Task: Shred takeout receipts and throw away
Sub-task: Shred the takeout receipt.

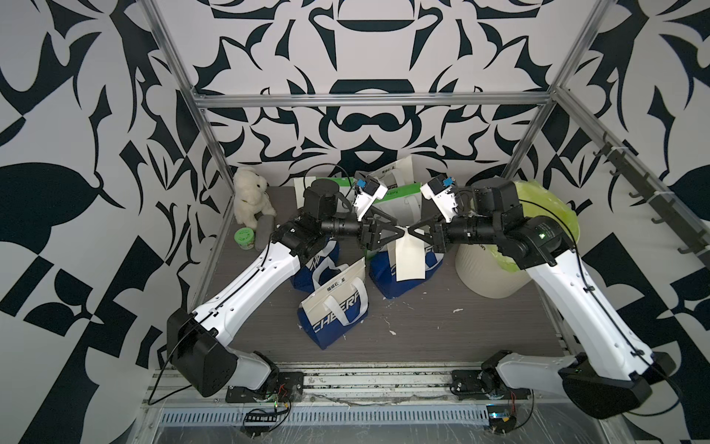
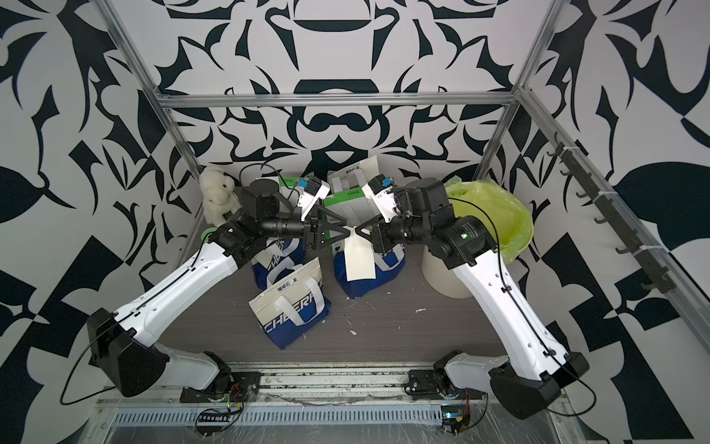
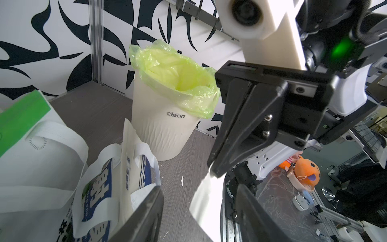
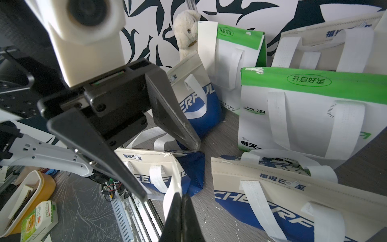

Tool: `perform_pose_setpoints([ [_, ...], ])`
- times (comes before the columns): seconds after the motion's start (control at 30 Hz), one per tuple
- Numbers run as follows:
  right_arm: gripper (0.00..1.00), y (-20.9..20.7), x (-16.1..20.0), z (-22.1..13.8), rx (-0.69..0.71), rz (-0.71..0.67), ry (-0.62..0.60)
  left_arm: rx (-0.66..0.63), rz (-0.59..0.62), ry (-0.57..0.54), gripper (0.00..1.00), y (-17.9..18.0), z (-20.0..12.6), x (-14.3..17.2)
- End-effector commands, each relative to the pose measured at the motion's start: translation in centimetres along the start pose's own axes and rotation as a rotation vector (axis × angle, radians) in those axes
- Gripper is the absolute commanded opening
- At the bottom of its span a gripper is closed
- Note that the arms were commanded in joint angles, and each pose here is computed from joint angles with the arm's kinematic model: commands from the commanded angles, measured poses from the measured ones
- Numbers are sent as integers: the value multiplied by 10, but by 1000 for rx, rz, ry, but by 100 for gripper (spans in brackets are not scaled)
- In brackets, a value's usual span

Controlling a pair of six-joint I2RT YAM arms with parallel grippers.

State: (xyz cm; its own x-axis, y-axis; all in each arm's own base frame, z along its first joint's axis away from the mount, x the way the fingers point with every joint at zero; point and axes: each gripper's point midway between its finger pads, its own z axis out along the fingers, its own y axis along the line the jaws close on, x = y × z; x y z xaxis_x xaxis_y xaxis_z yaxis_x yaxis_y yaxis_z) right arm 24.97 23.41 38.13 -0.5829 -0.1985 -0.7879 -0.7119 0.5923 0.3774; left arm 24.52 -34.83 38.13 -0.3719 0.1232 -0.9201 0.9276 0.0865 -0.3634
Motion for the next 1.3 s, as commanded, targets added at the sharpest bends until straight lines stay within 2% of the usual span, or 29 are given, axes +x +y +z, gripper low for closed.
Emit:
perform_pose_setpoints([
  [0.0,0,8,-11,-7,-16,-18,-52,31,34,-30,56,-8,0,-14],
  [0.57,0,11,-13,-5,-41,-26,-55,83,6,18,57,-10,13,-4],
  [0.67,0,11,-14,-6,-38,-28,-57,105,6,23,51,-13,13,-4],
  [0.93,0,7,-15,-5,-16,-24,-59,147,-7,48,22,-20,14,0],
  [1.07,0,6,-17,-6,-8,-27,-66,152,-11,58,17,-19,15,3],
  [1.27,0,6,-18,-8,-2,-29,-73,151,-12,66,4,-19,16,4],
])
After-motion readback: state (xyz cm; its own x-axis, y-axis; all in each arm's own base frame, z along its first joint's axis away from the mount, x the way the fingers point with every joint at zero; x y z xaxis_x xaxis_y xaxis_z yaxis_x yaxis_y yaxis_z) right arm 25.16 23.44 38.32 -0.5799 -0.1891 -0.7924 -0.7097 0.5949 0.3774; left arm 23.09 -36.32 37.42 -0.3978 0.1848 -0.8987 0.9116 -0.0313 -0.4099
